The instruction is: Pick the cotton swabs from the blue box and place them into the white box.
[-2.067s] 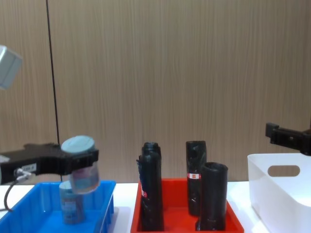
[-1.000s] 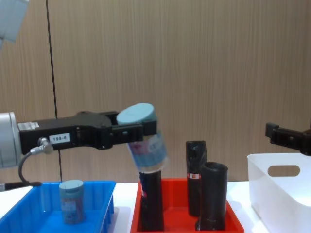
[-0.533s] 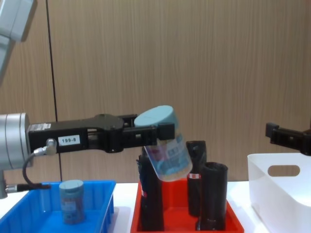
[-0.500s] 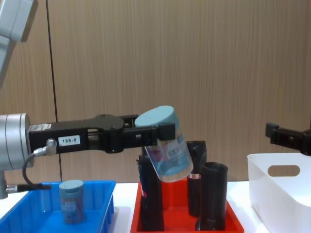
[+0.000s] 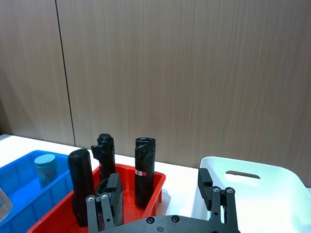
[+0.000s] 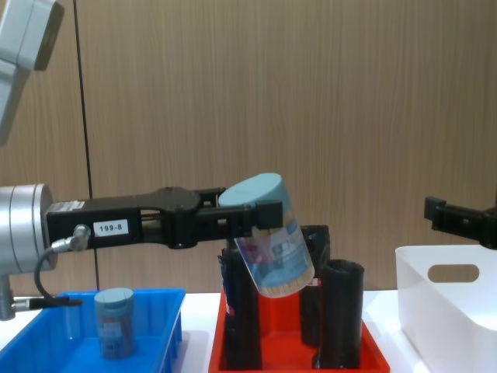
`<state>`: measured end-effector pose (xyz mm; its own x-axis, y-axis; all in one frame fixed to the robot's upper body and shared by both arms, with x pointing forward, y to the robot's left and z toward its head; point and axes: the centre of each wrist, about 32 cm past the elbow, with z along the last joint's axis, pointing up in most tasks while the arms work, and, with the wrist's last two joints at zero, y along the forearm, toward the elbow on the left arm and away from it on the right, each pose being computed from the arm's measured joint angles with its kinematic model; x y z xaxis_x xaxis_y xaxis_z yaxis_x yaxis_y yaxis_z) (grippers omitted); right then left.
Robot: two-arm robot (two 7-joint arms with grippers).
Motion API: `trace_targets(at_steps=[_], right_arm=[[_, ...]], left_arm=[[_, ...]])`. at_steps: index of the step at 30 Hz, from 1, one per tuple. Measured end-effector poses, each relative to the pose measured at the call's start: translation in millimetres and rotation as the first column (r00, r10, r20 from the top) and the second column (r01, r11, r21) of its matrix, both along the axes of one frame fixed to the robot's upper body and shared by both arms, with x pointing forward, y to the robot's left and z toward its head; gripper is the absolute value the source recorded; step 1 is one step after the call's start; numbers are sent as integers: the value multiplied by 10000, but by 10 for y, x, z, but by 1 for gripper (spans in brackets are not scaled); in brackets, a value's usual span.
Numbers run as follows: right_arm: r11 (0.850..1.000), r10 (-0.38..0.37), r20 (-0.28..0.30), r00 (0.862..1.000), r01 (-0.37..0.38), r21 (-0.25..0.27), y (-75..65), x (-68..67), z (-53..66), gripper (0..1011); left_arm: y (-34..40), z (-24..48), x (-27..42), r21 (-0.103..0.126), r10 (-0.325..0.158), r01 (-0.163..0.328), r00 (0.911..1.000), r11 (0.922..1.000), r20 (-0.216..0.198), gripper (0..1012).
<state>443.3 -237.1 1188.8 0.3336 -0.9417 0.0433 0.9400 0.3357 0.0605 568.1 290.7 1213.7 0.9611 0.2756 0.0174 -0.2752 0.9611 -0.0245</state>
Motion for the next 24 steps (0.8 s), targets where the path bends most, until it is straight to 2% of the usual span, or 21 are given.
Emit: trace_targets(at_steps=[7, 13, 20, 24], right_arm=[[9999, 150, -27, 9999, -150, -67, -5, 0, 6, 1002], [9977, 607, -176, 9980, -612, -278, -31, 5, 23, 1002], [9887, 1377, -511, 9892, -1403, -536, -89, 23, 56, 1002], [9771, 1950, -783, 9777, -2006, -712, -136, 40, 85, 1002]], left_arm=[[4, -5, 10, 4, -67, 67, 10000, 10000, -26, 666], [6, -7, 17, 4, -108, 108, 9999, 9999, -39, 666], [7, -8, 20, 9, -134, 134, 9999, 9999, -46, 666], [7, -9, 21, 12, -142, 143, 9999, 9999, -51, 666]])
